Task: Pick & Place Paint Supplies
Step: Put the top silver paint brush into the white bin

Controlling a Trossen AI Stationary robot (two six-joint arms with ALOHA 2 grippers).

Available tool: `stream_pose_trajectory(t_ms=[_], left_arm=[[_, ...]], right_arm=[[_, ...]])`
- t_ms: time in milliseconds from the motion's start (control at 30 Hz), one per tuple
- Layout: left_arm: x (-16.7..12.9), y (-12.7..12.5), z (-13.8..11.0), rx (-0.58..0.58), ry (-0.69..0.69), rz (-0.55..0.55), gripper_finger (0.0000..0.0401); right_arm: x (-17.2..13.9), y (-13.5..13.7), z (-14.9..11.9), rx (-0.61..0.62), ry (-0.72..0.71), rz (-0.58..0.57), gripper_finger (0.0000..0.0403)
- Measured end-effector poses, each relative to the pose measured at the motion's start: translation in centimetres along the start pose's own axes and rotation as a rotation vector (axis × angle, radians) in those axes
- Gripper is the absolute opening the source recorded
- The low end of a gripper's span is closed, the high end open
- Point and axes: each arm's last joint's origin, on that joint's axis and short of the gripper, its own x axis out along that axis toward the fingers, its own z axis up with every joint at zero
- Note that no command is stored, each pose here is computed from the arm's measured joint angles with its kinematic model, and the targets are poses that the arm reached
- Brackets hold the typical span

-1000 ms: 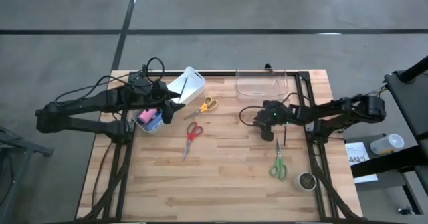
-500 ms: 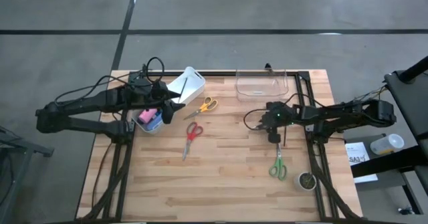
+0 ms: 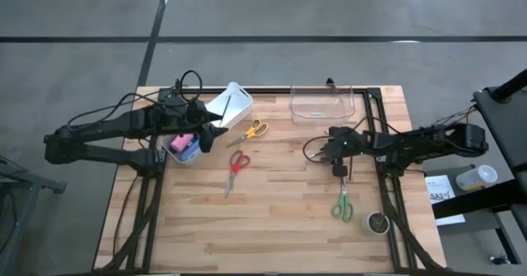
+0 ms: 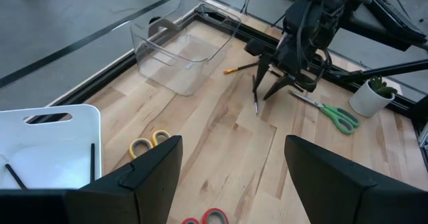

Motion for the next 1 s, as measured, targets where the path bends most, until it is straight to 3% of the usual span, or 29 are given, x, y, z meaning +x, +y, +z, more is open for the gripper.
stream_pose_trajectory(t_ms=[1000], left_arm=[[0.0, 0.0, 0.0, 0.0, 0.0, 0.0, 0.0271]], right_arm=[[2.3, -0.5, 0.8, 0.021, 0.107, 0.057, 0.0148]])
